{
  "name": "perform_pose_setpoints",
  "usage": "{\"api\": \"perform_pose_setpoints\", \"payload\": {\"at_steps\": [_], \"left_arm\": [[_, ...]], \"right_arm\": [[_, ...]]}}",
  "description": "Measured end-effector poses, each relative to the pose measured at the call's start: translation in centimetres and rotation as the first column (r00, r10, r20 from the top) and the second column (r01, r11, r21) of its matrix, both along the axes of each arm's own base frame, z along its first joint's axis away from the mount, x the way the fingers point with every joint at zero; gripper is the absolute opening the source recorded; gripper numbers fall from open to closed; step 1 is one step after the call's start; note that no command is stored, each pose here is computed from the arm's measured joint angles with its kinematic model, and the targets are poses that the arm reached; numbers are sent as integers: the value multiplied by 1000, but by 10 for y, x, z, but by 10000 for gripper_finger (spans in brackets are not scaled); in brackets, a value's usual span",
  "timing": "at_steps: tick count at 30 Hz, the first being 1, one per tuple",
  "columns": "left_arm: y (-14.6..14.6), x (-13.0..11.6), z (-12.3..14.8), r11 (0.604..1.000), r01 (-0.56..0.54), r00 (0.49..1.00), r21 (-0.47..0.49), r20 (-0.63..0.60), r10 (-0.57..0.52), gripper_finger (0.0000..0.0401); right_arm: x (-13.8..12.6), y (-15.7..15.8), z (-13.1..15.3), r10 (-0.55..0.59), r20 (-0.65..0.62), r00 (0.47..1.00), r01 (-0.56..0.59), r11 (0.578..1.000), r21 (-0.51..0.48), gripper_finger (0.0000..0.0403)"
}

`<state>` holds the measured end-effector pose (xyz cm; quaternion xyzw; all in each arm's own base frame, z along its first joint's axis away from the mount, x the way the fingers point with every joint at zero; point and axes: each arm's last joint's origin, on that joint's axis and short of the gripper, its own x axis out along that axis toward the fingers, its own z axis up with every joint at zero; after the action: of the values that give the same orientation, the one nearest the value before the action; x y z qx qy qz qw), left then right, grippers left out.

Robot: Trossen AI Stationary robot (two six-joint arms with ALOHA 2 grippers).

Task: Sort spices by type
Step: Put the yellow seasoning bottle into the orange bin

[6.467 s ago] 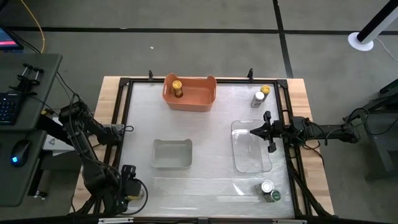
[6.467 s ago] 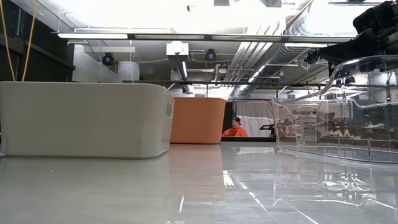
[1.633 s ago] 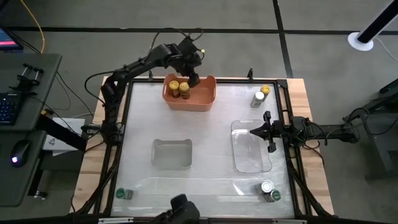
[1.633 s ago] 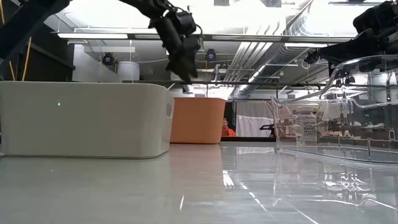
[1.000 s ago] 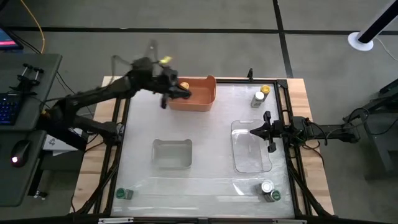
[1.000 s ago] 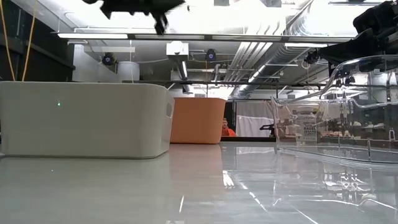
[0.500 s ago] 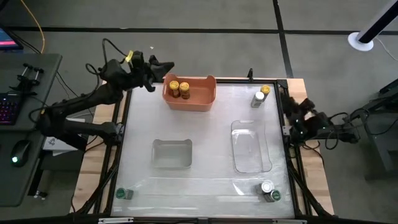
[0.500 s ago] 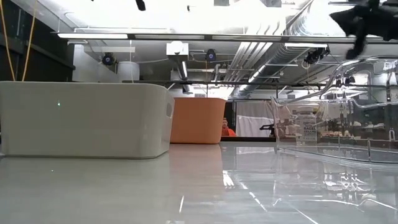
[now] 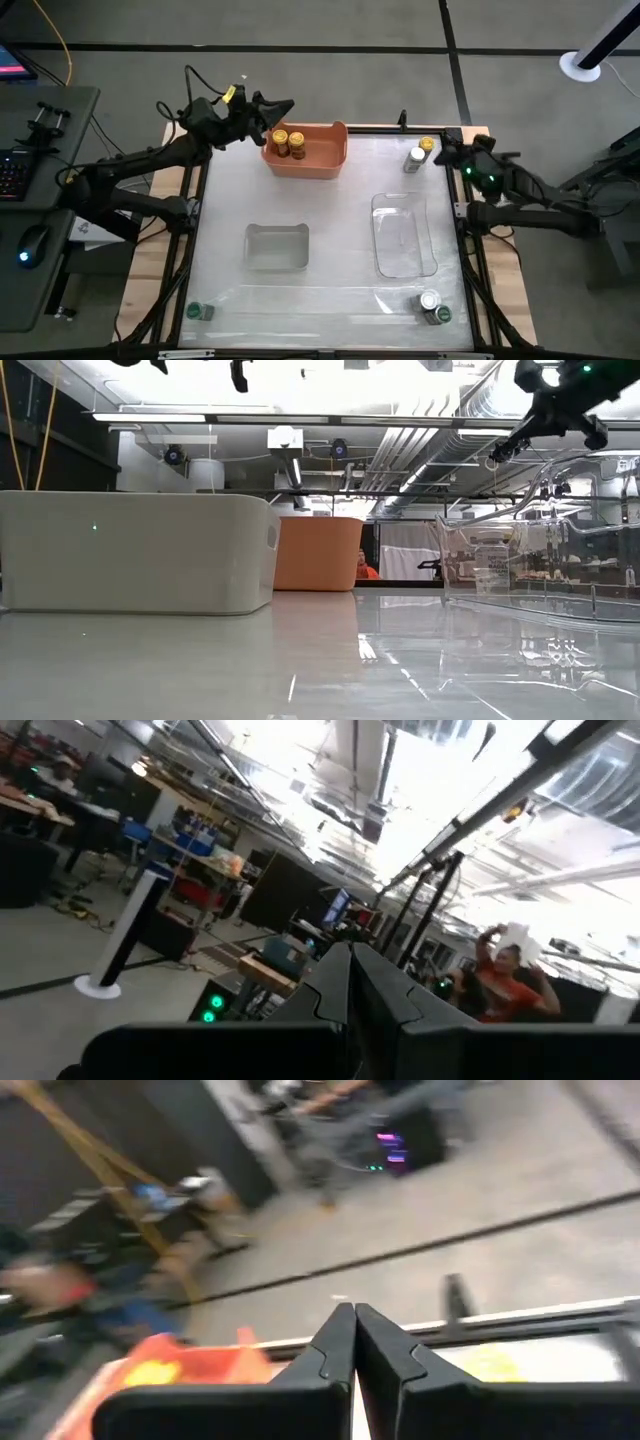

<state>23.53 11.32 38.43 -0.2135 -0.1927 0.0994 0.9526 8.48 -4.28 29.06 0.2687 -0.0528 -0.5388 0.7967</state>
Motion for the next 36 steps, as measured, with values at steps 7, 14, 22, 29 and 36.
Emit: {"api": "perform_pose_setpoints", "payload": {"at_steps": [7,14,22,29,36], "left_arm": [[5,-5,3,990,105,994,91,-7,-105,0],[15,-12,3,970,199,980,139,-43,-195,0],[26,-22,1,934,316,948,165,-96,-304,0],[37,-30,-1,940,298,952,166,-122,-280,0],[42,-34,-1,946,273,959,173,-124,-254,0]], "right_arm": [[32,-37,23,15,-184,983,12,989,144,1],[56,-80,20,-29,-239,971,103,948,303,65],[70,-112,7,-19,-367,930,182,892,415,238],[75,-132,-12,-36,-429,902,305,757,577,293],[84,-153,-32,9,-539,842,378,703,602,293]]}}
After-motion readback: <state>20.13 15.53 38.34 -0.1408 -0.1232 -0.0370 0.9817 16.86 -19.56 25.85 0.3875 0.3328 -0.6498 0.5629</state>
